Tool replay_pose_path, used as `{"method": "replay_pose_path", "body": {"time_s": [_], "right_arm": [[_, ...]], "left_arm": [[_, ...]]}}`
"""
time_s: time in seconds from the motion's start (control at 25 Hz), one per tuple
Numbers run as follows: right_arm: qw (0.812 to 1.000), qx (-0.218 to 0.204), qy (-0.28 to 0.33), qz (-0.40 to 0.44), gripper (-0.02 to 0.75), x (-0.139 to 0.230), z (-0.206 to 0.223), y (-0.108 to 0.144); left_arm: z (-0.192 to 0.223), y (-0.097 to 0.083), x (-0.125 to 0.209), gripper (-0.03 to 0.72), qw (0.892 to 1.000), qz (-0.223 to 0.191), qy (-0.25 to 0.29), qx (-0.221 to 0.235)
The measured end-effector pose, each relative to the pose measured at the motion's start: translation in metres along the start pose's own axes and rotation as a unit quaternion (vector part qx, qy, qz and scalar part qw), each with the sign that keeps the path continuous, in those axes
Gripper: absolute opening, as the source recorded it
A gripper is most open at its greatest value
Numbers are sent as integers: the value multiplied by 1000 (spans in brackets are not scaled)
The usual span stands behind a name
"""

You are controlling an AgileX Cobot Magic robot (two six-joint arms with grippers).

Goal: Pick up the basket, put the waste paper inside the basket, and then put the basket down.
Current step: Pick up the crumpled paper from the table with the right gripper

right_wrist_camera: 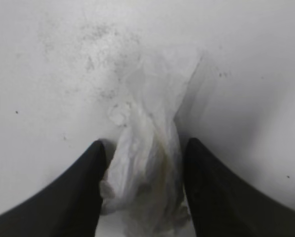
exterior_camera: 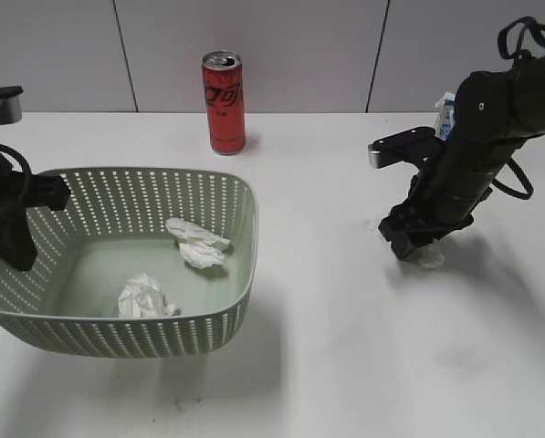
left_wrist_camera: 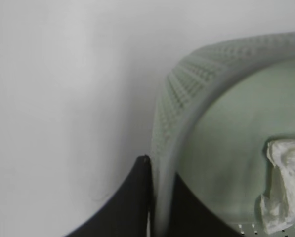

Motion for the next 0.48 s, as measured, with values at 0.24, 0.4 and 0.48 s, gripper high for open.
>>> {"method": "replay_pose_path", "body": {"time_s": [0.24, 0.4, 0.48], "right_arm": [[1000, -3, 6, 1, 147, 1, 0, 1], [1000, -13, 9, 11, 13, 0, -2, 3], [1000, -21, 12, 13, 8, -3, -6, 5]], "left_arm": [[0, 0, 0, 6, 1000, 0, -1, 0], [0, -1, -3, 6, 1000, 0, -9, 3], [0, -1, -3, 6, 1000, 0, -9, 3]]}}
Point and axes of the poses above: a point on each arm's last joint axis where the gripper is mounted, z pointing out along that axis toward the gripper, y along the wrist's bending axis when the last joint is at zero, x = y × z, the point moved 6 cm from there along z, pointing out along that axis toward the gripper, and after that the axes turned 12 degrees about -z, right-handed, at the moved point
